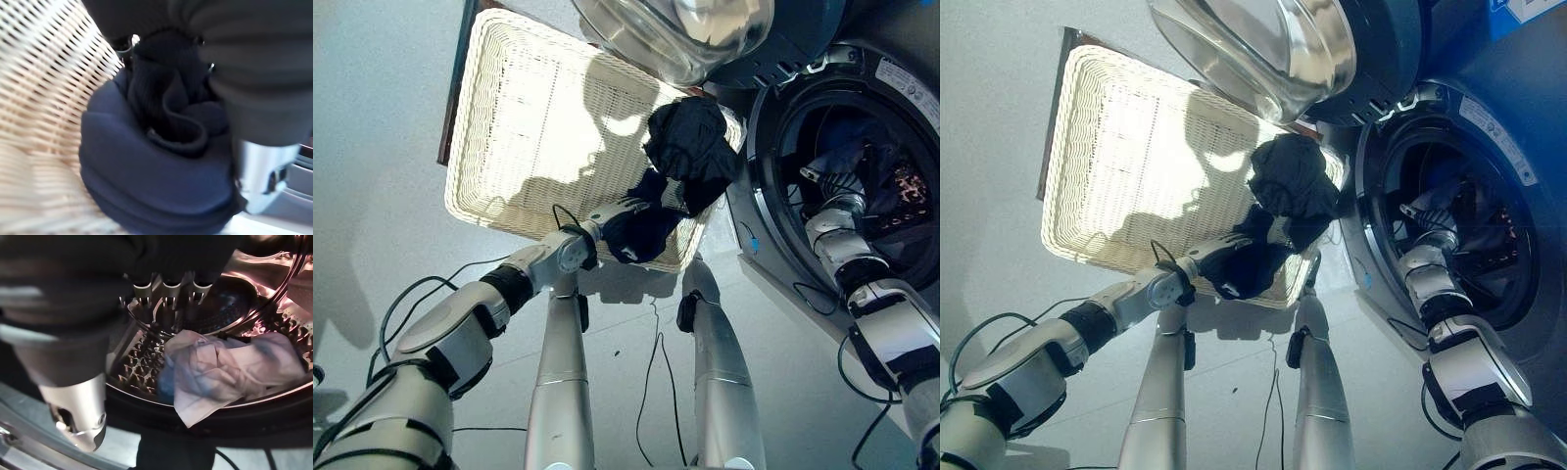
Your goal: Put the clothes into the washing machine.
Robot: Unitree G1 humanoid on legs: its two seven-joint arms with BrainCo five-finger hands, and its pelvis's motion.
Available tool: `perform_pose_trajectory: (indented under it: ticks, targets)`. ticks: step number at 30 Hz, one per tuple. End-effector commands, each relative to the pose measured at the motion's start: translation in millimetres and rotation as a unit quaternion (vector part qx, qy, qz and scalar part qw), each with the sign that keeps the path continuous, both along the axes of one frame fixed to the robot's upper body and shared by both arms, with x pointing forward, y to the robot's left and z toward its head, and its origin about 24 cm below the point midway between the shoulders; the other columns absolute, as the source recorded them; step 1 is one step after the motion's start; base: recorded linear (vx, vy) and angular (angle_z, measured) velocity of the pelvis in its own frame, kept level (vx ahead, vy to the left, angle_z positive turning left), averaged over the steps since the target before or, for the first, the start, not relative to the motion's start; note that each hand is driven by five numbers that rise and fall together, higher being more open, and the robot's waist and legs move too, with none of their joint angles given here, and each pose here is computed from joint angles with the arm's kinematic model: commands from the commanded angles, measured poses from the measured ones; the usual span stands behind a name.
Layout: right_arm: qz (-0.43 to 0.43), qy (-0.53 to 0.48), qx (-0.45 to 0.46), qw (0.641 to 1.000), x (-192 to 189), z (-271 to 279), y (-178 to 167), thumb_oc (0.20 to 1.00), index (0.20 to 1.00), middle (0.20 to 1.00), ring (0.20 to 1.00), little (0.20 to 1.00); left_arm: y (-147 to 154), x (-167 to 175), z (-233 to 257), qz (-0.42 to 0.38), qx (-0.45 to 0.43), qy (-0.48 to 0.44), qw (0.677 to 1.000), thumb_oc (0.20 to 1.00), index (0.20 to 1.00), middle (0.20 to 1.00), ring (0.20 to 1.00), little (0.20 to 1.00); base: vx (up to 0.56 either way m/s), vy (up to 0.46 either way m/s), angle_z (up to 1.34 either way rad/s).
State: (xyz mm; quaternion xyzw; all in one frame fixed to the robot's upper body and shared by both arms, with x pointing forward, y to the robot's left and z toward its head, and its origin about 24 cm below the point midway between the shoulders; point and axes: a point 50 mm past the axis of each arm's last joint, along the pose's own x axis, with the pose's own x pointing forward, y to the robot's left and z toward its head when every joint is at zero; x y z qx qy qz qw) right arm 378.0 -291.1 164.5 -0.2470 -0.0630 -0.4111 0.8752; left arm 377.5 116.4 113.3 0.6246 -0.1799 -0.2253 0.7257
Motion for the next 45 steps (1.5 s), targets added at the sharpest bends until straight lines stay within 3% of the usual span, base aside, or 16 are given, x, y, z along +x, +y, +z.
perform_pose_trajectory:
  ticks: [1, 4, 5, 6, 22, 26, 29, 31, 35, 37, 40, 43, 45]
  targets:
    - [-0.019, -0.037, -0.031, 0.999, -4, 13, -8, 1.000, 1.000, 1.000, 1.000, 1.000, 0, 0, -11, 0.002, 0.046, -0.044, 0.998, 1.000, 1.000, 1.000, 1.000, 1.000, 0.00, 0.000, 0.00]
    - [-0.014, -0.042, -0.032, 0.998, -2, 14, -2, 1.000, 1.000, 1.000, 1.000, 1.000, 8, 1, -21, 0.012, 0.098, -0.038, 0.994, 1.000, 1.000, 1.000, 1.000, 1.000, 0.00, 0.000, 0.00]
    - [-0.013, -0.043, -0.032, 0.998, -1, 14, 1, 1.000, 1.000, 1.000, 1.000, 1.000, 10, 2, -24, 0.015, 0.109, -0.034, 0.993, 0.715, 0.715, 0.715, 0.715, 0.715, 0.00, 0.000, 0.00]
    - [-0.011, -0.043, -0.033, 0.998, 0, 14, 3, 1.000, 1.000, 1.000, 1.000, 1.000, 12, 2, -26, 0.018, 0.115, -0.028, 0.993, 0.200, 0.200, 0.200, 0.200, 0.200, 0.00, 0.000, 0.00]
    - [-0.024, -0.106, 0.002, 0.994, -3, 15, 11, 1.000, 1.000, 1.000, 1.000, 1.000, 21, 4, -30, 0.047, 0.080, -0.015, 0.996, 0.200, 0.200, 0.200, 0.200, 0.200, 0.00, 0.000, 0.00]
    - [-0.023, -0.164, 0.032, 0.986, -6, 23, 14, 1.000, 1.000, 1.000, 1.000, 1.000, 24, 4, -26, 0.071, 0.022, -0.024, 0.997, 0.200, 0.200, 0.200, 0.200, 0.200, 0.00, 0.000, 0.00]
    - [-0.018, -0.245, 0.085, 0.966, -12, 33, 22, 1.000, 1.000, 1.000, 1.000, 1.000, 28, 5, -15, 0.100, -0.096, -0.037, 0.990, 0.200, 0.200, 0.200, 0.200, 0.200, 0.00, 0.000, 0.00]
    - [-0.001, -0.292, 0.125, 0.948, -18, 33, 30, 1.000, 1.000, 1.000, 1.000, 1.000, 28, 4, -3, 0.113, -0.213, -0.050, 0.969, 0.200, 0.200, 0.200, 0.200, 0.200, 0.00, 0.000, 0.00]
    - [0.012, -0.322, 0.142, 0.936, -25, 34, 39, 1.000, 1.000, 1.000, 1.000, 1.000, 29, 1, 14, 0.107, -0.319, -0.068, 0.939, 0.200, 0.200, 0.200, 0.200, 0.200, 0.00, 0.000, 0.00]
    - [0.036, -0.335, 0.135, 0.932, -31, 37, 45, 1.000, 1.000, 1.000, 1.000, 1.000, 27, -3, 31, 0.079, -0.411, -0.078, 0.905, 0.200, 0.200, 0.200, 0.200, 0.200, 0.00, 0.000, 0.00]
    - [0.098, -0.338, 0.129, 0.927, -33, 41, 55, 1.000, 1.000, 1.000, 1.000, 1.000, 24, -7, 41, 0.056, -0.460, -0.079, 0.883, 0.200, 0.200, 0.200, 0.200, 0.200, 0.00, 0.000, 0.00]
    - [0.254, -0.309, 0.126, 0.908, -38, 40, 84, 1.000, 1.000, 1.000, 1.000, 1.000, 19, -22, 59, -0.006, -0.543, -0.090, 0.835, 0.200, 0.200, 0.200, 0.200, 0.200, 0.00, 0.000, 0.00]
    - [0.295, -0.290, 0.127, 0.902, -39, 37, 91, 1.000, 1.000, 1.000, 1.000, 1.000, 18, -26, 64, -0.024, -0.558, -0.095, 0.824, 0.200, 0.200, 0.200, 0.200, 0.200, 0.00, 0.000, 0.00]
